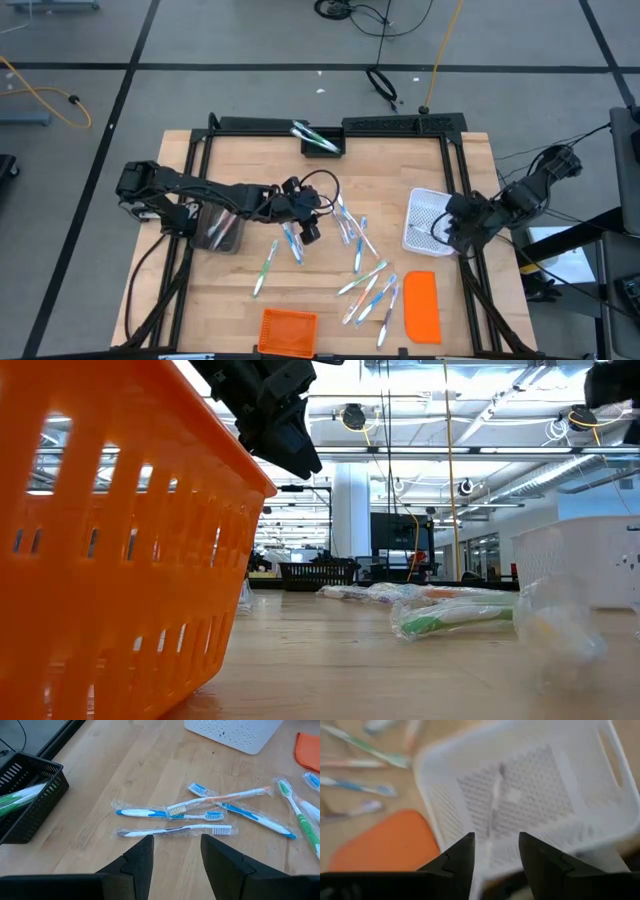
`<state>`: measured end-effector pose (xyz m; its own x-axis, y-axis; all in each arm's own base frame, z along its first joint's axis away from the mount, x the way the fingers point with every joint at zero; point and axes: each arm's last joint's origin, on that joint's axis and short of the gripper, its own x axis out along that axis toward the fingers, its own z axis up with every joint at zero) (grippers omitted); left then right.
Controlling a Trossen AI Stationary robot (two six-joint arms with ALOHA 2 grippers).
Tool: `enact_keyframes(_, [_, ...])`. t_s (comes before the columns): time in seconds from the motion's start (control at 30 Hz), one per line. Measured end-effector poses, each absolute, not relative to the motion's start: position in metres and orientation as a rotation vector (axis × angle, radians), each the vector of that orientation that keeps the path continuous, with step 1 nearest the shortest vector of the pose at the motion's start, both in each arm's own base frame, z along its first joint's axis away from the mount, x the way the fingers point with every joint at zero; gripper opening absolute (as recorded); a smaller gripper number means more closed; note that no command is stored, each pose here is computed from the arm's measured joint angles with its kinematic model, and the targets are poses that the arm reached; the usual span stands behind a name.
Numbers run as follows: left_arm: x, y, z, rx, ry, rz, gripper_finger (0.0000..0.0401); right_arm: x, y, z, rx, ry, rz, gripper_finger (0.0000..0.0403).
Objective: Pick & Place Toothbrushes
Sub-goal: Put the orange toothbrush into the transparent black bin
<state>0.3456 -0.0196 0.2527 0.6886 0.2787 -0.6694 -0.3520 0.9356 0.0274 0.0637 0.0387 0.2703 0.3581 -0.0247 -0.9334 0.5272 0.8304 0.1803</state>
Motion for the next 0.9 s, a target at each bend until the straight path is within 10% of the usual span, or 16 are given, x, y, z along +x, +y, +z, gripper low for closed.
enact_keyframes(0.47, [0.346, -0.020, 0.253, -0.107, 0.730, 0.354, 0.0166, 0.144, 0.073, 0.288, 0.452, 0.708, -0.028, 0.0143])
enact_keyframes(0.9, [0.345, -0.022, 0.252, -0.101, 0.738, 0.346, 0.0166, 0.229, 0.063, 0.226, 0.381, 0.898, -0.174, 0.0143])
